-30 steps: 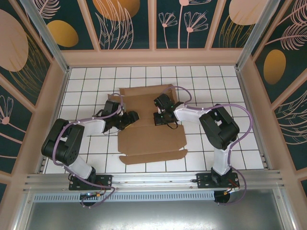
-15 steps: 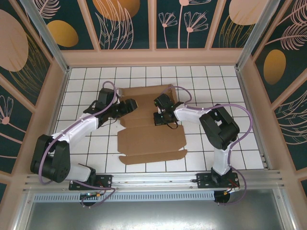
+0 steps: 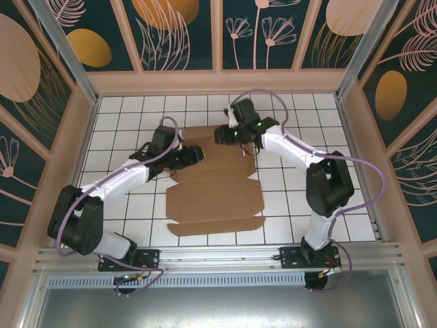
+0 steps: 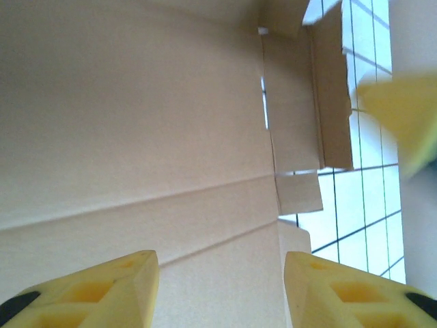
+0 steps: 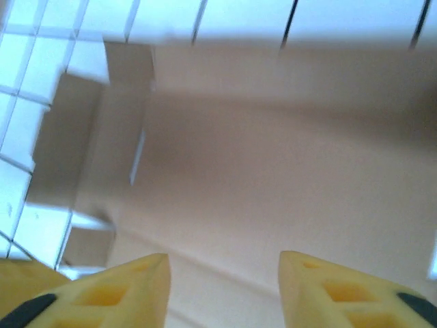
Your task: Fold the paper box
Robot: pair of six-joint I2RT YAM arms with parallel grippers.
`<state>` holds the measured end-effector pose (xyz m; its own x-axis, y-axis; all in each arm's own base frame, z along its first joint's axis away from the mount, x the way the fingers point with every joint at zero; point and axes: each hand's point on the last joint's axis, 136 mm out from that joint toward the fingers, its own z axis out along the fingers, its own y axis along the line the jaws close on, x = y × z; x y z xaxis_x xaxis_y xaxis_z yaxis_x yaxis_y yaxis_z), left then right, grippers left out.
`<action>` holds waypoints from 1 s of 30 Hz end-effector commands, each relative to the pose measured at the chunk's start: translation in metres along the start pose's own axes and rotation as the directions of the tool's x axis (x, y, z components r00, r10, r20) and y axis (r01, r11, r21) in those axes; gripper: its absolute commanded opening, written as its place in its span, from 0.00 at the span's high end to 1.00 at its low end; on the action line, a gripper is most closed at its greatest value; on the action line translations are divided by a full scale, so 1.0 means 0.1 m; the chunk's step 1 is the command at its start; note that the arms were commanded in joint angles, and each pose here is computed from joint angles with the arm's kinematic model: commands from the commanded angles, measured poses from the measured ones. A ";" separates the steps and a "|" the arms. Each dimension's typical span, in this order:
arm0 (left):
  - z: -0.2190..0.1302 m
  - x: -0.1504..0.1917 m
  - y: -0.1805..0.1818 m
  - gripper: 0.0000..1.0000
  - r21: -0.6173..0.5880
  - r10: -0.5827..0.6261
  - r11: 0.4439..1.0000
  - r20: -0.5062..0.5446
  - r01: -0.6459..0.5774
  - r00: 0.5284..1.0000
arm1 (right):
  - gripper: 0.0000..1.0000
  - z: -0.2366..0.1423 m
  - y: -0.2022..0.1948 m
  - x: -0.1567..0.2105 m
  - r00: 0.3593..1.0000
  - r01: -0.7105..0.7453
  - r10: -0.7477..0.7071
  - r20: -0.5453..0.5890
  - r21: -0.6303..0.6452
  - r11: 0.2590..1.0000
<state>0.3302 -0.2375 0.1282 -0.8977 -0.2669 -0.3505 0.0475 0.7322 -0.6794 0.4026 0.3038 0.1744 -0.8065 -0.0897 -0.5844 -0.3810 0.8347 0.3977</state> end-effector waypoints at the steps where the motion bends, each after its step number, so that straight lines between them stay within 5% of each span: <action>1: 0.18 0.16 0.18 0.53 -0.017 -0.053 0.999 -0.039 0.052 0.998 | 0.46 0.00 -0.23 -0.24 0.996 0.087 -0.087 0.012 0.001 0.996; 8: 0.47 0.40 0.56 0.56 -0.100 -0.124 0.989 -0.116 0.113 0.985 | 0.37 0.35 -0.76 -0.73 0.991 0.120 -0.122 0.055 0.038 0.992; 19: 0.62 0.31 0.91 0.58 -0.240 -0.117 0.968 -0.152 0.079 0.981 | 0.56 1.09 -0.50 -0.34 0.985 0.113 -0.129 -0.114 -0.137 0.984; 25: 0.58 0.13 1.06 0.58 -0.258 -0.137 0.961 -0.137 0.098 0.981 | 0.66 1.28 -0.74 0.03 0.965 0.174 -0.169 -0.199 0.010 0.985; 30: 0.61 -0.04 1.03 0.57 -0.281 -0.096 0.958 -0.136 0.054 0.986 | 0.65 1.16 -0.78 -0.14 0.968 0.209 -0.194 -0.159 0.087 0.974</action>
<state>0.3652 -0.2070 0.0274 -0.9393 -0.2860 -0.1896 -0.1392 0.8226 -0.5514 0.4891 0.3196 0.0619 -0.7939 -0.3217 -0.5159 -0.5139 0.8085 0.2868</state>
